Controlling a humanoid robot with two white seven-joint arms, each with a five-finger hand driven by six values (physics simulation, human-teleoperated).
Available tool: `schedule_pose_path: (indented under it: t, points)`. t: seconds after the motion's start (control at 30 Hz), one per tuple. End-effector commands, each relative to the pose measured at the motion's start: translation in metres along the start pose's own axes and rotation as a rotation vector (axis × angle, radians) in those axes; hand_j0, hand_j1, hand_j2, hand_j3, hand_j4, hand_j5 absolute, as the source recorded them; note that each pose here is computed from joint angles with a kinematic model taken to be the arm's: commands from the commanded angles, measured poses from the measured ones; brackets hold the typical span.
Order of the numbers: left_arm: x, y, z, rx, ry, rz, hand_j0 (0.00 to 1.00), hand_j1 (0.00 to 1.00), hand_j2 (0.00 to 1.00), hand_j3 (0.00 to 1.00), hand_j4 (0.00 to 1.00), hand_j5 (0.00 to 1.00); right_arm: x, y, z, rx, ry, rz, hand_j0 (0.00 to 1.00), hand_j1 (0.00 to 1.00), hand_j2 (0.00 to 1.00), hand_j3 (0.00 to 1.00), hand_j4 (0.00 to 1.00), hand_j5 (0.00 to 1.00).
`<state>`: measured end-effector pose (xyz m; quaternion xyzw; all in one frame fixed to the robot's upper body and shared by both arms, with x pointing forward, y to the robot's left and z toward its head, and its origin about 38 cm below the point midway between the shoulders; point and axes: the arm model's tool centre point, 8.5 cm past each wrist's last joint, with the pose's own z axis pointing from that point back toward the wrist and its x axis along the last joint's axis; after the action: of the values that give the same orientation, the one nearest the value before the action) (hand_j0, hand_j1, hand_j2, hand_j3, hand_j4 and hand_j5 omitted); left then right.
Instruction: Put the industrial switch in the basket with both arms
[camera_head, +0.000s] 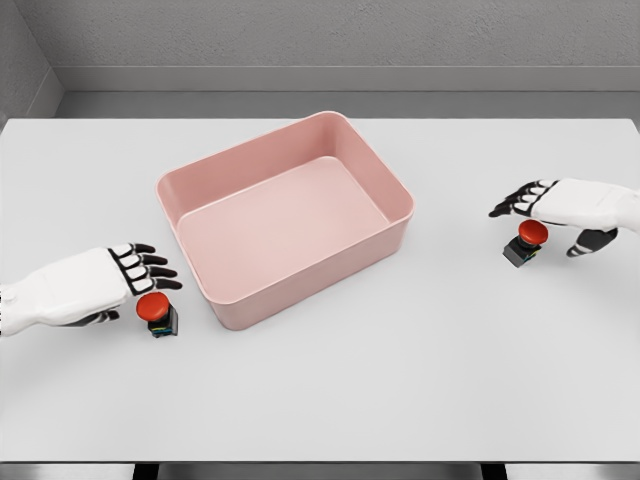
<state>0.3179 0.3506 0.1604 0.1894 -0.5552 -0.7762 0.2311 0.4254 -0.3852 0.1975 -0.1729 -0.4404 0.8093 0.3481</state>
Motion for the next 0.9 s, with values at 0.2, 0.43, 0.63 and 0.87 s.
schedule_pose_path:
  t: [0.2,0.43,0.63,0.87]
  points:
    - [0.007,-0.007,-0.005,0.0,-0.013,0.011,0.9,0.9,0.9,0.9,0.9,0.9,0.011,0.001,-0.008,-0.005,-0.034,-0.002,1.0,1.0,1.0,1.0,1.0,1.0]
    - [0.01,-0.004,-0.006,0.008,-0.024,0.006,0.9,0.9,0.9,0.9,0.9,0.9,0.017,0.006,-0.011,0.004,-0.052,-0.003,1.0,1.0,1.0,1.0,1.0,1.0]
    - [0.014,-0.006,-0.008,0.002,-0.037,0.009,0.9,0.9,0.9,0.9,0.9,0.9,0.016,0.007,-0.01,0.007,-0.05,-0.002,0.86,0.86,0.86,0.86,0.86,0.86]
    - [0.016,-0.01,-0.008,-0.008,-0.04,0.012,0.9,0.9,0.9,0.9,0.9,0.9,0.017,0.013,-0.011,0.019,-0.053,-0.01,0.75,0.75,0.75,0.75,0.75,0.75]
